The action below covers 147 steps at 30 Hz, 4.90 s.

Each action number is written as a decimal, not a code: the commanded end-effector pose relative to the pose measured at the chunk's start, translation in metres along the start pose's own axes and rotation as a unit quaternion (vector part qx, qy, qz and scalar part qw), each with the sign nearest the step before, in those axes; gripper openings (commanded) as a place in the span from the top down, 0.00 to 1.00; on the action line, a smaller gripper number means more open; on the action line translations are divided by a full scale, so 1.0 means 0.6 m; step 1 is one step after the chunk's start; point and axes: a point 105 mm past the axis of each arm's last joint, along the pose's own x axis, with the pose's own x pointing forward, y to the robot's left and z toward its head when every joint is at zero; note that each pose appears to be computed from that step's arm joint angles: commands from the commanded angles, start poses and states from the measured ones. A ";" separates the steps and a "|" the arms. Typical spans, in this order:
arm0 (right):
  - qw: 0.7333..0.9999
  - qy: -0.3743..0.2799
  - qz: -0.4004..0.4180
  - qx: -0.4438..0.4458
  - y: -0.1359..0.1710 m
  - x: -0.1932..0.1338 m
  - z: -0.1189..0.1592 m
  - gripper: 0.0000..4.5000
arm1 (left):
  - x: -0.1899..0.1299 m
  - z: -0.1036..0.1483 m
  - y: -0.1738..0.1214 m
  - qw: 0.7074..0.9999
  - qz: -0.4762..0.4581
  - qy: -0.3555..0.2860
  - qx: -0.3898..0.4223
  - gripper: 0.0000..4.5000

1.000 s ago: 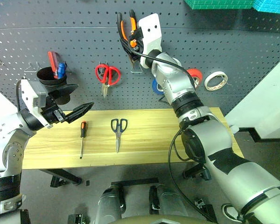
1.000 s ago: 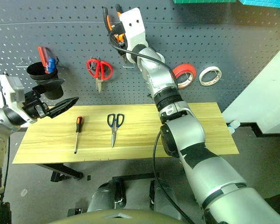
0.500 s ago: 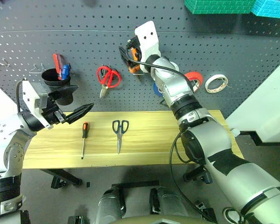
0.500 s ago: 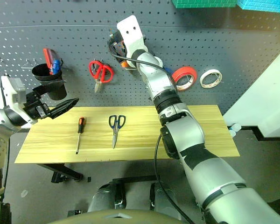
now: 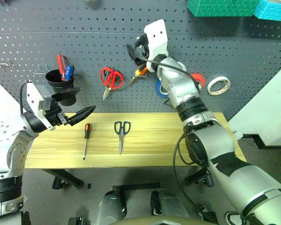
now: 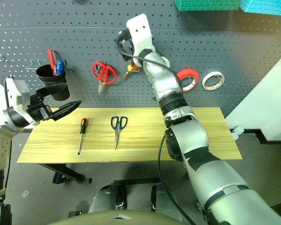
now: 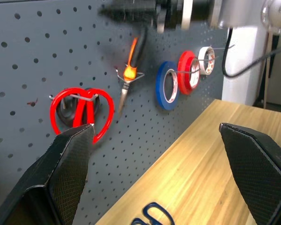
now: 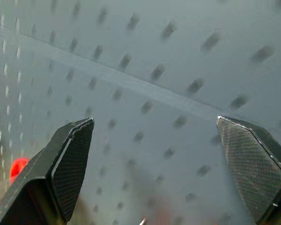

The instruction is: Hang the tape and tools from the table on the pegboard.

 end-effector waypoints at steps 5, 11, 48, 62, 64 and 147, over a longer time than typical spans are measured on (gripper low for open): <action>0.992 -0.092 0.064 0.056 -0.032 -0.049 0.099 0.01 | -0.008 0.004 0.001 1.000 0.007 -0.003 0.012 0.00; 0.977 -0.043 0.179 0.109 -0.025 -0.098 0.085 0.01 | -0.014 -0.007 -0.004 1.000 0.019 -0.005 -0.005 0.00; 0.905 0.331 0.268 -0.010 -0.079 -0.296 -0.234 0.01 | 0.140 -0.216 -0.087 0.905 0.295 0.258 -0.168 0.00; 0.898 0.367 0.237 -0.054 -0.126 -0.331 -0.226 0.01 | 0.181 -0.246 -0.096 0.856 0.368 0.347 -0.105 0.00; 0.897 0.370 0.233 -0.054 -0.127 -0.334 -0.225 0.01 | 0.184 -0.256 -0.097 0.846 0.371 0.367 -0.110 0.00; 0.934 0.076 0.342 0.067 -0.103 -0.293 0.005 0.00 | 0.056 -0.061 -0.086 0.971 0.214 -0.052 0.093 0.88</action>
